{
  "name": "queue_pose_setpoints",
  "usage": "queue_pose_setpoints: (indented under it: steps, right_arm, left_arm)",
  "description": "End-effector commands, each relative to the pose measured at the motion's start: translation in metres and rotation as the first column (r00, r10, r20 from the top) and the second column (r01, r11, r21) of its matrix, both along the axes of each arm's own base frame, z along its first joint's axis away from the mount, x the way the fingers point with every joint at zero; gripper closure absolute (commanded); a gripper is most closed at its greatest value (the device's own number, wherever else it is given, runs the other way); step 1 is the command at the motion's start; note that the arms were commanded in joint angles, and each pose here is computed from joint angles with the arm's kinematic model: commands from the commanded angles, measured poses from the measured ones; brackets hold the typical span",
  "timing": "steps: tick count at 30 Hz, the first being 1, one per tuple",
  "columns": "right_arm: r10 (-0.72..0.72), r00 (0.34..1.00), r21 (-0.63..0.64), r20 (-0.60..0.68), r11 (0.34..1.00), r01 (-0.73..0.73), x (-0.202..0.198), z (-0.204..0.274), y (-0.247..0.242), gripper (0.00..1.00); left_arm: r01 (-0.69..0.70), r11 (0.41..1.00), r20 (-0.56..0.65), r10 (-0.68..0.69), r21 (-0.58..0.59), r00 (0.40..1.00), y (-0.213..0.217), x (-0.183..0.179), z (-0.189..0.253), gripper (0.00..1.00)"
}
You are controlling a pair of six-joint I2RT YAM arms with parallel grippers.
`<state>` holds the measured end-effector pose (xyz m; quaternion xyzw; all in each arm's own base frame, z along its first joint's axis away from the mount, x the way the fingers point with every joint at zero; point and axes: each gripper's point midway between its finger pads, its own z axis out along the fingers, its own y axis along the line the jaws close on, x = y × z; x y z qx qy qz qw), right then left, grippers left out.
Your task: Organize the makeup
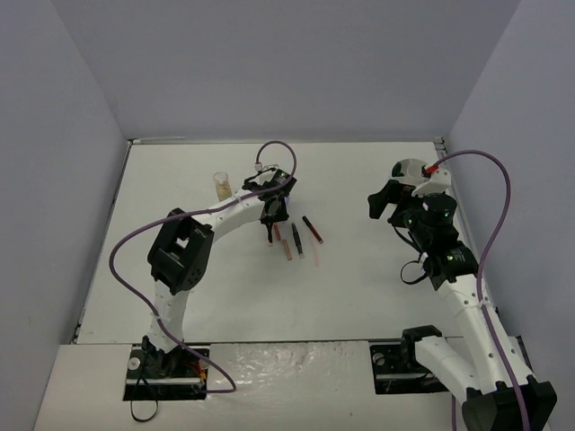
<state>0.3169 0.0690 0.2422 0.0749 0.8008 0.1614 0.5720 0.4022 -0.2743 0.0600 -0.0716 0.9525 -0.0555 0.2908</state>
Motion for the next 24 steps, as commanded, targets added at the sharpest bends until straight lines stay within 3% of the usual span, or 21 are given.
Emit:
queue_pose_setpoints:
  steps: [1, 24]
  right_arm:
    - [-0.011, 0.997, -0.013, 0.079, 1.0, 0.012, 0.003, 0.019, -0.001, 0.01]
    - [-0.02, 0.997, -0.03, 0.073, 0.999, 0.022, 0.0, 0.014, -0.004, 0.0]
  left_arm:
    - [-0.017, 0.999, 0.078, 0.021, -0.052, 0.997, -0.012, 0.015, 0.035, 0.75]
    - [-0.013, 0.999, 0.019, 0.014, -0.045, 1.0, -0.016, 0.013, 0.01, 0.79]
